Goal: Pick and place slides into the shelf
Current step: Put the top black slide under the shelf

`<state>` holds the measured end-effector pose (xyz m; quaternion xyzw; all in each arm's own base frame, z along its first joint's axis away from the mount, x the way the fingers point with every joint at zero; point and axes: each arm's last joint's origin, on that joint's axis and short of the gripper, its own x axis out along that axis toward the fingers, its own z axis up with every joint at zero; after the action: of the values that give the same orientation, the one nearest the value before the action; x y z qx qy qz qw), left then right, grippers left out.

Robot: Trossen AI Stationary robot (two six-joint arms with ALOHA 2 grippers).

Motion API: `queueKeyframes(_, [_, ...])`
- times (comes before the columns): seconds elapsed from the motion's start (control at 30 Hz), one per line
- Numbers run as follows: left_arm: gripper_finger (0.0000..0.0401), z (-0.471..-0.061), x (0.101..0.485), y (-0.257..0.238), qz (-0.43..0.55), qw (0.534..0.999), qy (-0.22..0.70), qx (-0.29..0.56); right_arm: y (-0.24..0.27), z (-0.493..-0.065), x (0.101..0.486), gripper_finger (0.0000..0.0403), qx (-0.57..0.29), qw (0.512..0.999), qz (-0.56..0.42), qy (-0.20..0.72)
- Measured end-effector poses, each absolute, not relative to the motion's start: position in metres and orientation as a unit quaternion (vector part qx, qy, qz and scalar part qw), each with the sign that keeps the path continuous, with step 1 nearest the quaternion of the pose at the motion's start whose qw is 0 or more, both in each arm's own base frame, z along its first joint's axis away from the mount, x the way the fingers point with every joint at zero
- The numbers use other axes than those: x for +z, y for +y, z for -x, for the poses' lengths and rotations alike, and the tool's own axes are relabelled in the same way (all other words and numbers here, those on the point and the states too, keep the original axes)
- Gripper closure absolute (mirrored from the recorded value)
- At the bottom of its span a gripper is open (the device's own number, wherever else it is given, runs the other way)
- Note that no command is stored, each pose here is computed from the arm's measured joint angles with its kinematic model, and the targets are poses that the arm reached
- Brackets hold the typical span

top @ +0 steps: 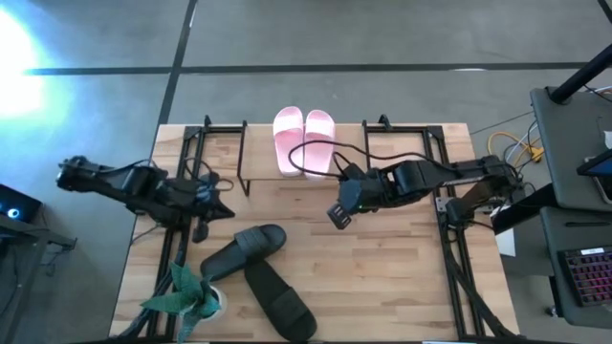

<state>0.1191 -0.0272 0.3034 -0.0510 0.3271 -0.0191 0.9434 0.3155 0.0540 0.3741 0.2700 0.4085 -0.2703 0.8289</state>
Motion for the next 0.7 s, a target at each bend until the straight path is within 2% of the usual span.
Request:
queueKeyframes(0.17, [0.0401, -0.123, 0.333, -0.048, -0.026, 0.954, 0.297, -0.035, 0.058, -0.315, 0.372, 0.0394, -0.273, 0.831, -0.262, 0.409])
queueKeyframes(0.27, [0.0401, -0.13, 0.338, -0.064, -0.08, 0.942, 0.317, -0.073, 0.057, -0.315, 0.371, 0.0394, -0.276, 0.83, -0.259, 0.411])
queueKeyframes(0.43, [0.0401, -0.129, 0.304, -0.085, -0.148, 0.868, 0.466, -0.086, 0.056, -0.314, 0.37, 0.0394, -0.281, 0.831, -0.243, 0.415])
queueKeyframes(0.5, [0.0401, -0.129, 0.288, -0.093, -0.167, 0.846, 0.5, -0.082, 0.056, -0.314, 0.37, 0.0394, -0.281, 0.831, -0.243, 0.415])
queueKeyframes(0.7, [0.0397, -0.137, 0.269, -0.112, -0.152, 0.856, 0.489, -0.063, 0.056, -0.313, 0.369, 0.0394, -0.278, 0.832, -0.235, 0.419])
